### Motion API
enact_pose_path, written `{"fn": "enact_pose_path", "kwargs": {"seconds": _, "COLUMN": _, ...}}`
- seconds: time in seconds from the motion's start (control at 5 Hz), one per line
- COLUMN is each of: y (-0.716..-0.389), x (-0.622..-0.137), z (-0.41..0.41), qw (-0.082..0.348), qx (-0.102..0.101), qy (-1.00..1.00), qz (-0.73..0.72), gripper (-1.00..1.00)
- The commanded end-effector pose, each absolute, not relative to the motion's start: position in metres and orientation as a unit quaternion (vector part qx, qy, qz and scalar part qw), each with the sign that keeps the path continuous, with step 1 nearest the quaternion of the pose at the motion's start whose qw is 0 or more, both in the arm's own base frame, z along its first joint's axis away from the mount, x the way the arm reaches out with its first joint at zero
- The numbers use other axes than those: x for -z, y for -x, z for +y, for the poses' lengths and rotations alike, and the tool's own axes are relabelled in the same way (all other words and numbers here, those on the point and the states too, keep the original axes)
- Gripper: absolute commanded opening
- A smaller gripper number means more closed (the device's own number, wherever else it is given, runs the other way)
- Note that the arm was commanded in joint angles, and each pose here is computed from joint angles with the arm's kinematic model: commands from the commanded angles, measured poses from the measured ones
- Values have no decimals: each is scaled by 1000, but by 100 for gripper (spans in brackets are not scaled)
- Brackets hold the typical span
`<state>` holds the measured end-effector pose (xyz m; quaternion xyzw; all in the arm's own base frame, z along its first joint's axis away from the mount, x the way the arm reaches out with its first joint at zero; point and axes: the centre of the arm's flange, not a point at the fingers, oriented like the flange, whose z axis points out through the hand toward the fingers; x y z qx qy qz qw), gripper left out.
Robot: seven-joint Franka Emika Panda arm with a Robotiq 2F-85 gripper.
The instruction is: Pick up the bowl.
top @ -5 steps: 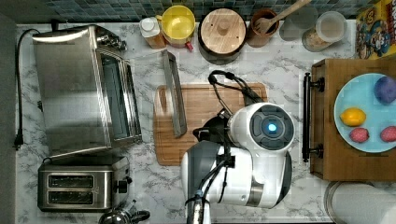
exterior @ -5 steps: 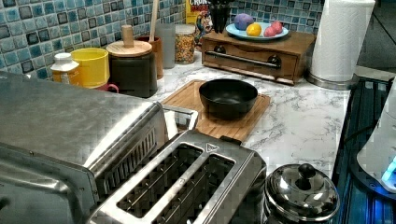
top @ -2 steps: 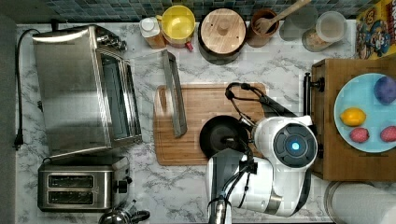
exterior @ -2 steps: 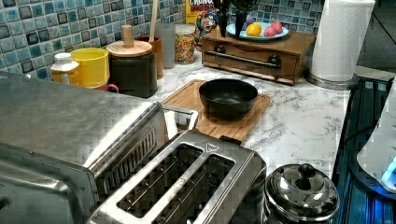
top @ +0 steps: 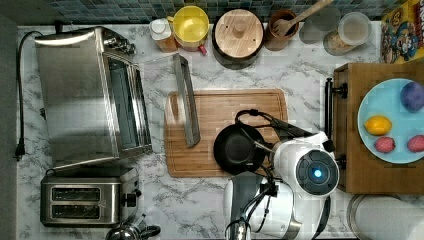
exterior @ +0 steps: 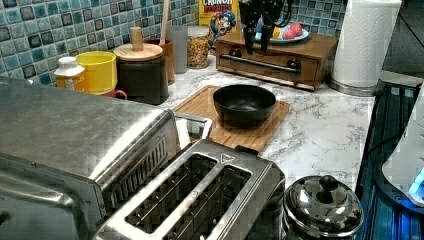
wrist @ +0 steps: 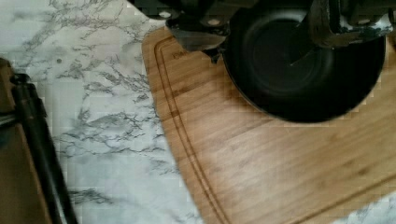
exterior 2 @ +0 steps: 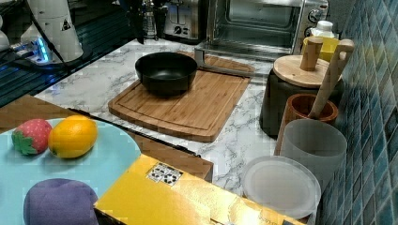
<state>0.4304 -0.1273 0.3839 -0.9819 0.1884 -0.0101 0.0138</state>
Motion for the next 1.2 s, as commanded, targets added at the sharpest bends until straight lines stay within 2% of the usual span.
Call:
{"fn": "enact_pose_path", "kwargs": {"seconds": 0.2, "y": -385, "x": -360, "z": -145, "qw": 35, "qx": 70, "qy": 977, "qz": 200, "gripper": 0}}
{"fn": "enact_pose_path", "kwargs": {"seconds": 0.4, "y": -373, "x": -343, "z": -136, "qw": 45, "qx": 64, "qy": 978, "qz": 193, "gripper": 0}}
{"fn": "enact_pose_path", "kwargs": {"seconds": 0.6, "y": -364, "x": -327, "z": -135, "qw": 59, "qx": 37, "qy": 979, "qz": 191, "gripper": 0}}
{"fn": "enact_pose_path", "kwargs": {"seconds": 0.8, "y": -372, "x": -323, "z": -128, "qw": 63, "qx": 47, "qy": 977, "qz": 196, "gripper": 0}}
{"fn": "enact_pose_path", "kwargs": {"seconds": 1.0, "y": -376, "x": -311, "z": -125, "qw": 56, "qx": 43, "qy": 975, "qz": 209, "gripper": 0}}
{"fn": "enact_pose_path", "kwargs": {"seconds": 1.2, "y": -387, "x": -303, "z": -116, "qw": 60, "qx": 58, "qy": 974, "qz": 211, "gripper": 0}}
